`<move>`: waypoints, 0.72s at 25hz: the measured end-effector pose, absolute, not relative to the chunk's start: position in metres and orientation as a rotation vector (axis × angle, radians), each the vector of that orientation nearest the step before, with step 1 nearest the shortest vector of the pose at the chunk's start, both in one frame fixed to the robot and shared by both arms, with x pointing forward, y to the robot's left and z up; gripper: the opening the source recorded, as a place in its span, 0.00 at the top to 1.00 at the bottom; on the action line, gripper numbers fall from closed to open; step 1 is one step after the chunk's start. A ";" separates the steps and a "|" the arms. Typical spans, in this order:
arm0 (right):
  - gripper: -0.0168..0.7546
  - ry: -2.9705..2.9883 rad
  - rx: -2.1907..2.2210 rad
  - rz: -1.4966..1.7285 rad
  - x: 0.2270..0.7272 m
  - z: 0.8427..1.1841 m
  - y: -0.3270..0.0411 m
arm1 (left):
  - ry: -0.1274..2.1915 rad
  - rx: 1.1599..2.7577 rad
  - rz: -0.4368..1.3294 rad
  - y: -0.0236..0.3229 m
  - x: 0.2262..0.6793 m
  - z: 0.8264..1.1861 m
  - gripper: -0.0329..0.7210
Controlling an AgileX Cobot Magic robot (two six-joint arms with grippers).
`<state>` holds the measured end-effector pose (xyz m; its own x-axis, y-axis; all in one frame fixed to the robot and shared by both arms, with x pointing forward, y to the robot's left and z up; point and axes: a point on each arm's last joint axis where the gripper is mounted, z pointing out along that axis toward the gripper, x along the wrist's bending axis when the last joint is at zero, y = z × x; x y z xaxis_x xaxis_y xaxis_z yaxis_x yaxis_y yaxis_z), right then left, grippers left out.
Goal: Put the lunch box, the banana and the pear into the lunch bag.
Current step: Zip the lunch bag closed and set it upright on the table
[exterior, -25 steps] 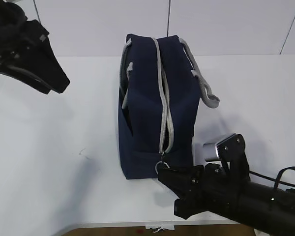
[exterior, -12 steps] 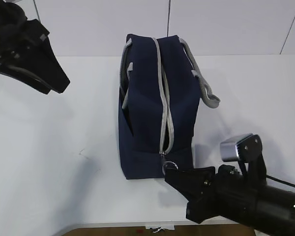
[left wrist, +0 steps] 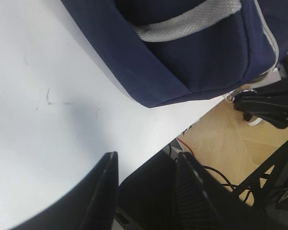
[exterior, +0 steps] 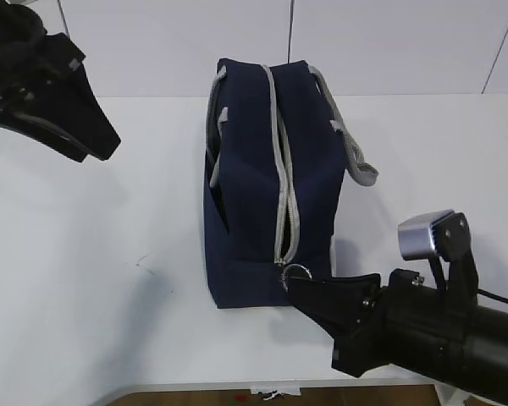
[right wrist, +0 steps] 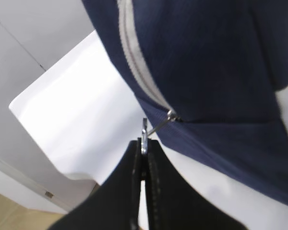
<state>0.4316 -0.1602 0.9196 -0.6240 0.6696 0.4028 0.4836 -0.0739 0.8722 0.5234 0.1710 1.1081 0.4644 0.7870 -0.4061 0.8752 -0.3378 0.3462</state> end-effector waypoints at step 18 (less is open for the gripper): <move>0.99 2.085 1.222 1.496 0.443 0.974 -0.167 | 1.385 2.195 -0.227 0.171 0.523 1.108 0.55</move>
